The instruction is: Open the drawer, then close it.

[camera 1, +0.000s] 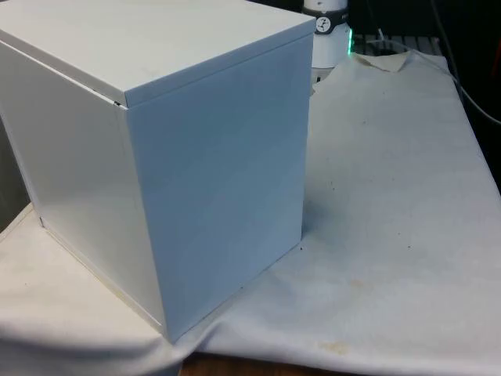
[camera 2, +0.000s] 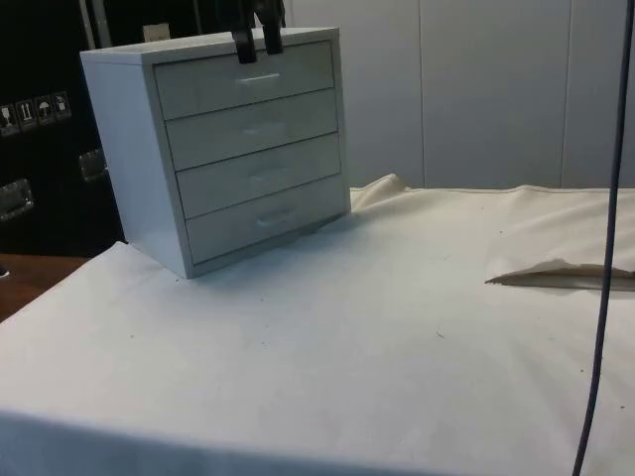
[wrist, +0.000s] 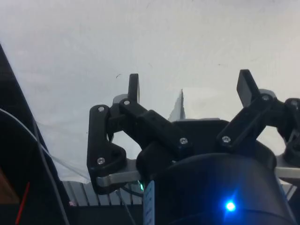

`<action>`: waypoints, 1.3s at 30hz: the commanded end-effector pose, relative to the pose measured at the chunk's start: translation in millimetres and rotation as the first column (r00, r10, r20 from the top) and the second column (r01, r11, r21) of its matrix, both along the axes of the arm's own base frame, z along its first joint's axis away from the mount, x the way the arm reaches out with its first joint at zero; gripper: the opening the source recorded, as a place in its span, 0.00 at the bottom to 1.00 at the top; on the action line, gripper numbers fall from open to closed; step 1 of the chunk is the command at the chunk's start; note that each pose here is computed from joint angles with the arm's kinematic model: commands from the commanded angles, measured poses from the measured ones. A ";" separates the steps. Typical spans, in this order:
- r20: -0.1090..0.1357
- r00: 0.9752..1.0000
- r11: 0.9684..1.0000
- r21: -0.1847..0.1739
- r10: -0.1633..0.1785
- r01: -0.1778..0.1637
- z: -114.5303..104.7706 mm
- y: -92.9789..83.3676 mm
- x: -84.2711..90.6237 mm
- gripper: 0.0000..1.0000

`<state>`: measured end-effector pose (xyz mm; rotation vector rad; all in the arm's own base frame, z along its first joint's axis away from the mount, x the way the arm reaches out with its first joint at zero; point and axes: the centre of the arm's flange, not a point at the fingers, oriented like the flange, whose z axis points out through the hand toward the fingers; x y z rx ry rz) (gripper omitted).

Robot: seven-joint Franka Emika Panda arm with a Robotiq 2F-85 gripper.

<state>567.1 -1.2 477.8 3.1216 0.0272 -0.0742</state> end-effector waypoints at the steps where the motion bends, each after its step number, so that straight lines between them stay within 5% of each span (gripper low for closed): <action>1: 0.012 1.000 1.000 0.001 0.002 -0.002 -0.4 0.0 -1.1 1.00; 6: 0.035 0.999 1.000 -0.003 0.007 -0.007 -1.7 -0.7 -5.4 1.00; 7: 0.016 1.000 1.000 0.002 0.006 -0.006 -2.9 -1.0 -3.1 1.00; 8: 0.038 0.999 1.000 -0.003 0.008 -0.008 -2.5 -0.9 -6.3 1.00; 14: 0.067 0.998 1.000 -0.005 0.015 -0.015 -6.8 -1.7 -13.0 1.00; 15: 0.048 0.999 1.000 0.002 0.017 -0.017 -8.7 -1.9 -10.8 1.00; 16: 0.070 0.997 1.000 -0.005 0.015 -0.015 -7.3 -2.5 -14.2 1.00; 22: 0.097 0.995 1.000 -0.006 0.024 -0.024 -11.5 -3.0 -21.7 1.00; 23: 0.076 0.997 1.000 0.001 0.024 -0.025 -13.0 -2.6 -18.7 1.00; 24: 0.100 0.995 1.000 -0.006 0.027 -0.026 -12.4 -2.5 -23.0 1.00; 29: 0.121 0.992 0.999 -0.010 0.035 -0.034 -14.8 -4.2 -30.3 1.00; 31: 0.124 0.991 0.999 -0.015 0.041 -0.040 -15.2 -5.6 -32.9 1.00; 32: 0.108 0.993 0.999 -0.006 0.039 -0.039 -16.6 -5.2 -30.7 1.00; 33: 0.128 0.991 0.999 -0.020 0.049 -0.047 -14.6 -6.5 -35.0 1.00; 39: 0.129 0.988 0.996 -0.046 0.079 -0.073 -12.5 -7.1 -40.7 1.00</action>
